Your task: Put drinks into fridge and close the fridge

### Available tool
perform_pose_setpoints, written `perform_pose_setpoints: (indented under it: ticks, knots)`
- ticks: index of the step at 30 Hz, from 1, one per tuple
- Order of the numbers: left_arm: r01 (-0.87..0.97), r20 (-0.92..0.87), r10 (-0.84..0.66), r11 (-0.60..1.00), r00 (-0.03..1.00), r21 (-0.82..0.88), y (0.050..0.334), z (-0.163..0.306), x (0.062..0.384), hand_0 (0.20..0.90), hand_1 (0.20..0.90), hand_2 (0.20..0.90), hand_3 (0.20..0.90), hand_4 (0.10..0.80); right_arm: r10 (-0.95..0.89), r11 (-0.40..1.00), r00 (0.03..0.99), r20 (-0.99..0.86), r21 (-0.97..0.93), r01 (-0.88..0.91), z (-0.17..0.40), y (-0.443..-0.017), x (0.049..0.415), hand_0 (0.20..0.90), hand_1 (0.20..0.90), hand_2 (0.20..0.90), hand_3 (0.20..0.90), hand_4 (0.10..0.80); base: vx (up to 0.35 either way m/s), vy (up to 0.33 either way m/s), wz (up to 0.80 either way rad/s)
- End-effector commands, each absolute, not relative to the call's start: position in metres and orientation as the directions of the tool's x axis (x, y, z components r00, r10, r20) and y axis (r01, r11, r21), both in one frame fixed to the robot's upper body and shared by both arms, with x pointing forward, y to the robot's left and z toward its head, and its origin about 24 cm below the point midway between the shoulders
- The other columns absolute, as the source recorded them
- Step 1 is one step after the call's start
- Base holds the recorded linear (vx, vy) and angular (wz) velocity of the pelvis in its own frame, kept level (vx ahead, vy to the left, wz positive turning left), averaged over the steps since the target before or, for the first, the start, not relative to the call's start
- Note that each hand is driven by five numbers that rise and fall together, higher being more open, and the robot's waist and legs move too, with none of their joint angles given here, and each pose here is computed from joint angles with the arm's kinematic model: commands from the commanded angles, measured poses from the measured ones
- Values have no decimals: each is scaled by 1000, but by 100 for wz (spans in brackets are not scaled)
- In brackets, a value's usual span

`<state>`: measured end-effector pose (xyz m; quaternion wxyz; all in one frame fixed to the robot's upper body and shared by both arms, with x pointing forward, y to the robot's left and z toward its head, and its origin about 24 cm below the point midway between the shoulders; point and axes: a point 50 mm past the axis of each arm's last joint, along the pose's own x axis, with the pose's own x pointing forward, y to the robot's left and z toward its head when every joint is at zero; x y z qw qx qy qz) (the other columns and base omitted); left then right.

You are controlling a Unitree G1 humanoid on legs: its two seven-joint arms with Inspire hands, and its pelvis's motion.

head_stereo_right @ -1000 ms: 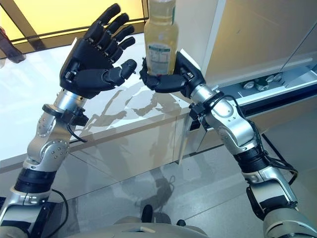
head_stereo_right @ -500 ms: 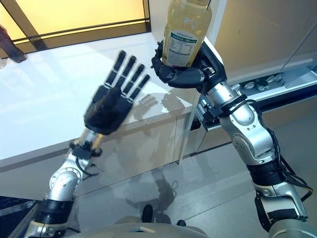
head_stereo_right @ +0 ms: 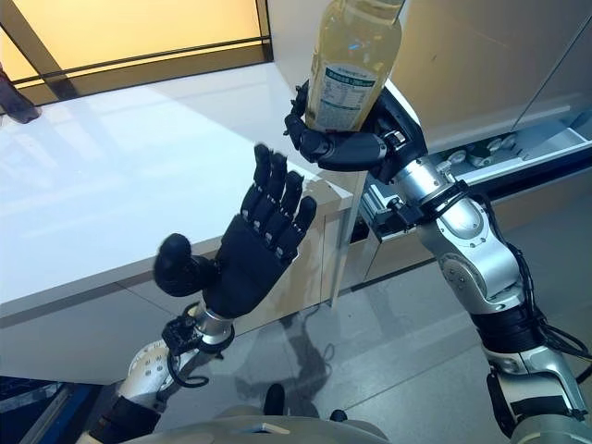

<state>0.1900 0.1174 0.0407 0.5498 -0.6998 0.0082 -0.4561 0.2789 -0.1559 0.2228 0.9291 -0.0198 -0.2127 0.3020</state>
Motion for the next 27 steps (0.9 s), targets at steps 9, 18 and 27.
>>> perform_pose_setpoints:
  ticks: [9,18,27]
  knots:
    - [65,47,-599,8,799,-998,147,-86,120,900,900,900,900,800,607,762,609,511,-155,-629,257,-192,255,300,300,300,200,100,9,8,-4]
    - [-83,-563,-410,752,718,-654,198,-126,111,900,900,900,900,800,717,665,548,432,-186,-723,253,-191,239,300,300,300,200,100,4,17,-4]
    - [-136,-854,-55,980,517,-145,232,-153,78,900,900,900,900,800,647,755,648,402,-216,-620,228,-207,228,300,300,300,200,100,-2,25,-13]
